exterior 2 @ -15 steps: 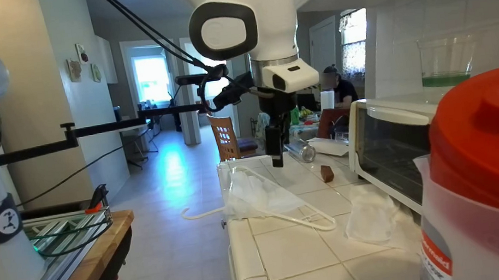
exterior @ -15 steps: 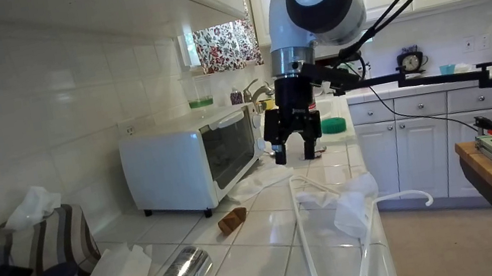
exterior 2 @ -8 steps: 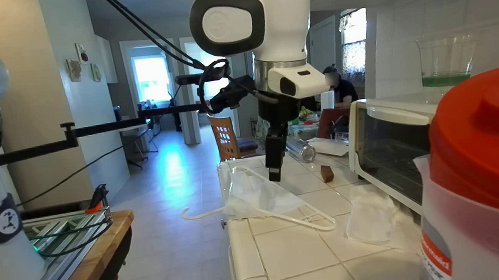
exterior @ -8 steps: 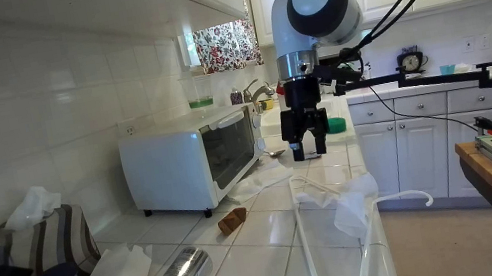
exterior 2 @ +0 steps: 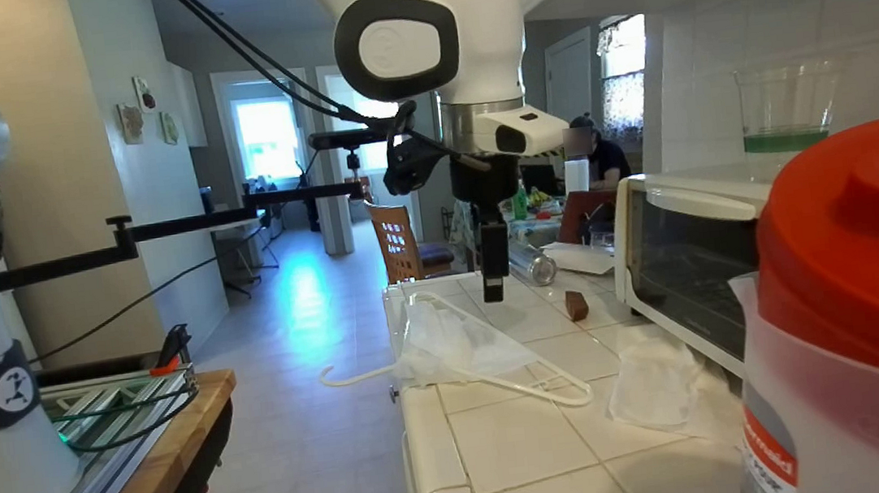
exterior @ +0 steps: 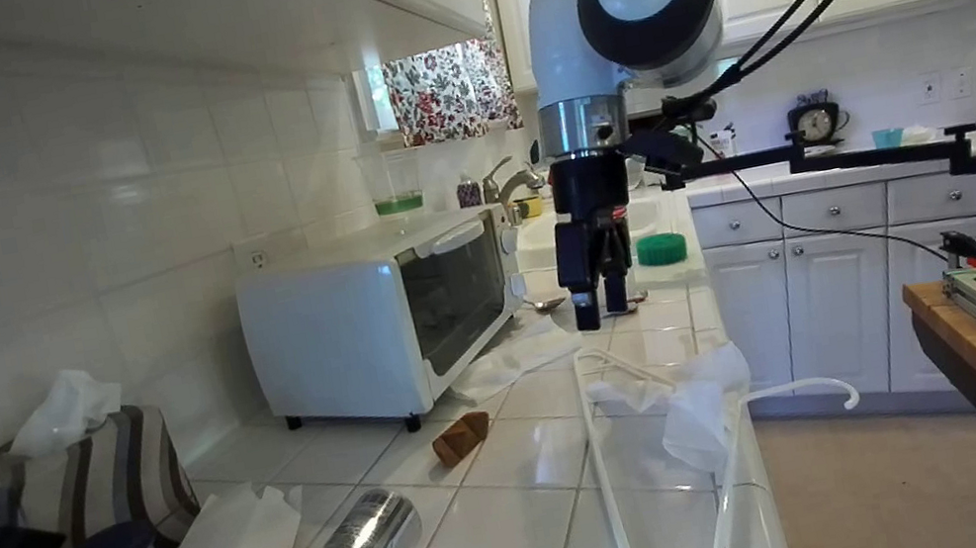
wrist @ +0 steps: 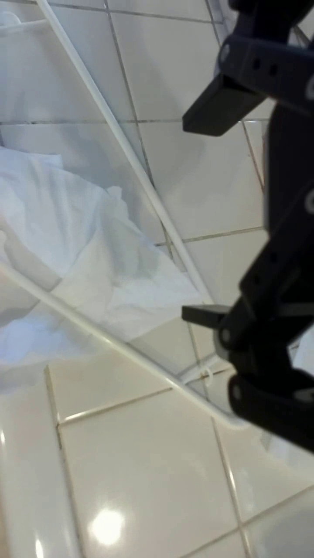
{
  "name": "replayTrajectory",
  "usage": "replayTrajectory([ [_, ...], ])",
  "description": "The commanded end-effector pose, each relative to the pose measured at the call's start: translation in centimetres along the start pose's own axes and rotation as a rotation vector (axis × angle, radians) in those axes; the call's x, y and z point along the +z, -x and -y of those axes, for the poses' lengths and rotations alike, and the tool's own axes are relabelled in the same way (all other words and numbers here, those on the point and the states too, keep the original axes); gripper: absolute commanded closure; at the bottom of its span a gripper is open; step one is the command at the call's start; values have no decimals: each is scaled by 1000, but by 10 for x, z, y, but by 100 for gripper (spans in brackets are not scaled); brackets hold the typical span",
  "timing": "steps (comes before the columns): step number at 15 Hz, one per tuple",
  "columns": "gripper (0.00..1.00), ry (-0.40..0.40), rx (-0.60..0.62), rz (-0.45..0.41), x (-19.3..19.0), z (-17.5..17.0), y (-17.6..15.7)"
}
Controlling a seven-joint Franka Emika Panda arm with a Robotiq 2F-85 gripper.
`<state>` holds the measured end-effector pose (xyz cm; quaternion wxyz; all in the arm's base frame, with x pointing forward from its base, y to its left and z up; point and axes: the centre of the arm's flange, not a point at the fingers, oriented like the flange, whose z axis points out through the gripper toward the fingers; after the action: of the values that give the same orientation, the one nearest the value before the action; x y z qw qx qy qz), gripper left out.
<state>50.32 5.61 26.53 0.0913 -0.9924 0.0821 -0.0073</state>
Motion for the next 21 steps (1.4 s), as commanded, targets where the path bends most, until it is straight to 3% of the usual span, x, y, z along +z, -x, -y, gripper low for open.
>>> replayTrajectory([
  [1,0,7,-65,-2,-5,-2,7],
  [6,0,0,-39,0,-1,2,1],
  [7,0,-40,-57,-5,-3,-1,1],
  [10,0,-78,-244,-8,-6,19,17],
  [14,0,-116,-420,55,-9,46,43],
  [21,0,4,-492,224,-18,26,86],
])
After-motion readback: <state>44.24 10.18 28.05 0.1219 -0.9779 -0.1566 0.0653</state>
